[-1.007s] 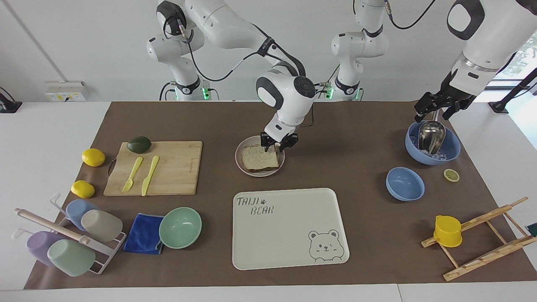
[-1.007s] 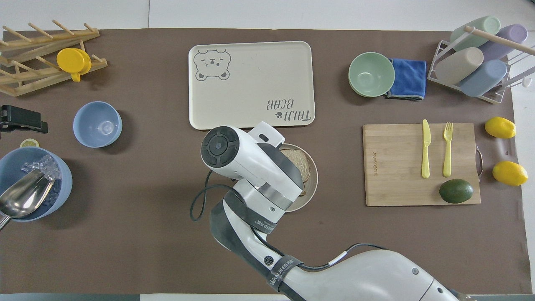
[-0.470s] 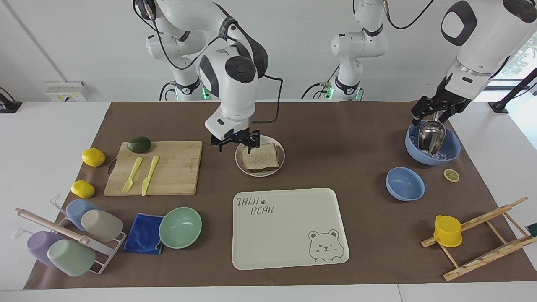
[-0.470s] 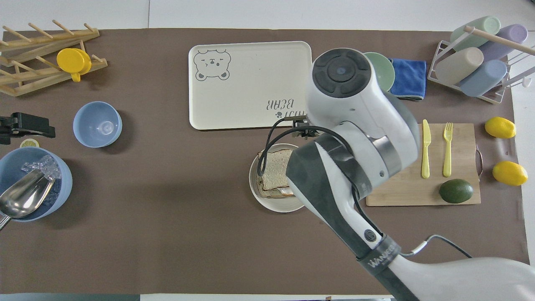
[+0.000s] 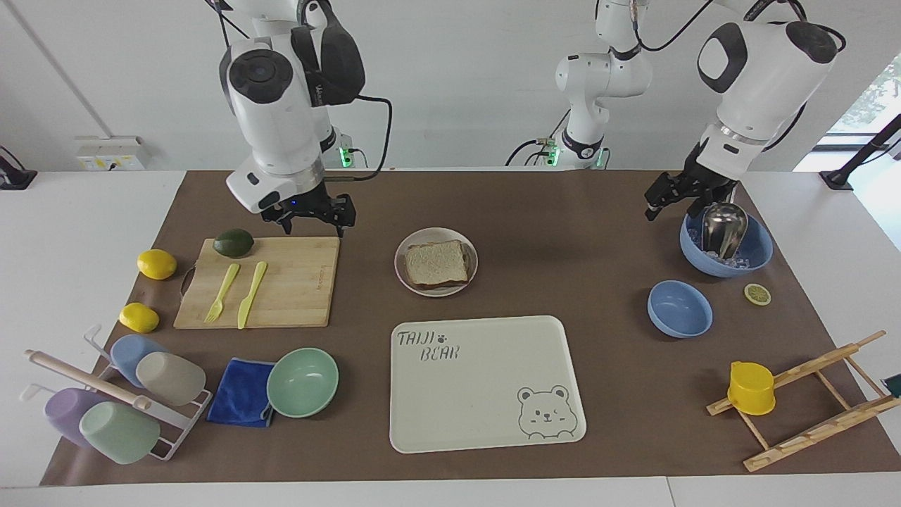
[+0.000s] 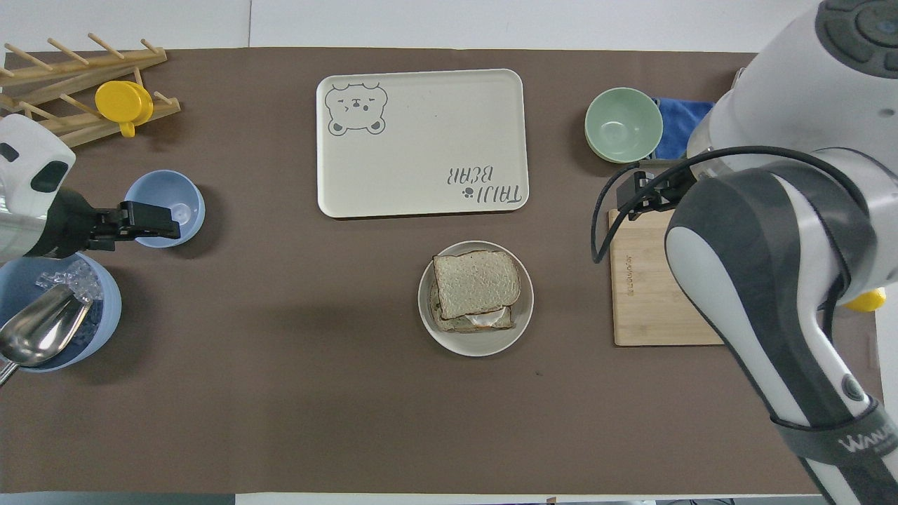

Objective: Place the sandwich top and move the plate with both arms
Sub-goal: 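Withdraw the right gripper while the left gripper reaches toward the plate, then grasp the plate rim nearest the robot with the left gripper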

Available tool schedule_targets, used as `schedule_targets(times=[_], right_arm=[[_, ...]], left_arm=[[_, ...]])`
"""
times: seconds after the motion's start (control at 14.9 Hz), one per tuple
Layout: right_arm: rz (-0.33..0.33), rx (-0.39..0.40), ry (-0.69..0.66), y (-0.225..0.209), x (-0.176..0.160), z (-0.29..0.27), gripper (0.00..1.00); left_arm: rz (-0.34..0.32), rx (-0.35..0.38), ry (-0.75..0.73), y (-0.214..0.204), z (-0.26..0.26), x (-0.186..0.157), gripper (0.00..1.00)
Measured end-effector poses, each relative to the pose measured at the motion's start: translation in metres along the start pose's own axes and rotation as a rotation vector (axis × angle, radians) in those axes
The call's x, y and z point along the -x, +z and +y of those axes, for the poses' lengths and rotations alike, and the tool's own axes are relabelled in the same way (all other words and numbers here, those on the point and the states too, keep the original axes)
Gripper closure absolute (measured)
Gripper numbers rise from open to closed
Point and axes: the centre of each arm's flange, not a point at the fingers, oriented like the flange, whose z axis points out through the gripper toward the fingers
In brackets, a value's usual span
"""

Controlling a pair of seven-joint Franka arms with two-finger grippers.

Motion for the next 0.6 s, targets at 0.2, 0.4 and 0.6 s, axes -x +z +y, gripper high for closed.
schedule_targets(times=[0.2, 0.4, 0.6], right_arm=[[-0.021, 0.015, -0.024, -0.028, 0.025, 0.026, 0.0], [-0.018, 0.014, -0.036, -0.042, 0.035, 0.059, 0.0], [-0.025, -0.016, -0.023, -0.041, 0.032, 0.078, 0.0]], left_arm=[[0.008, 0.021, -0.027, 0.038, 0.049, 0.016, 0.0], [0.027, 0.046, -0.046, 0.08, 0.099, 0.041, 0.0], [0.018, 0.098, -0.069, 0.118, 0.132, 0.06, 0.0]])
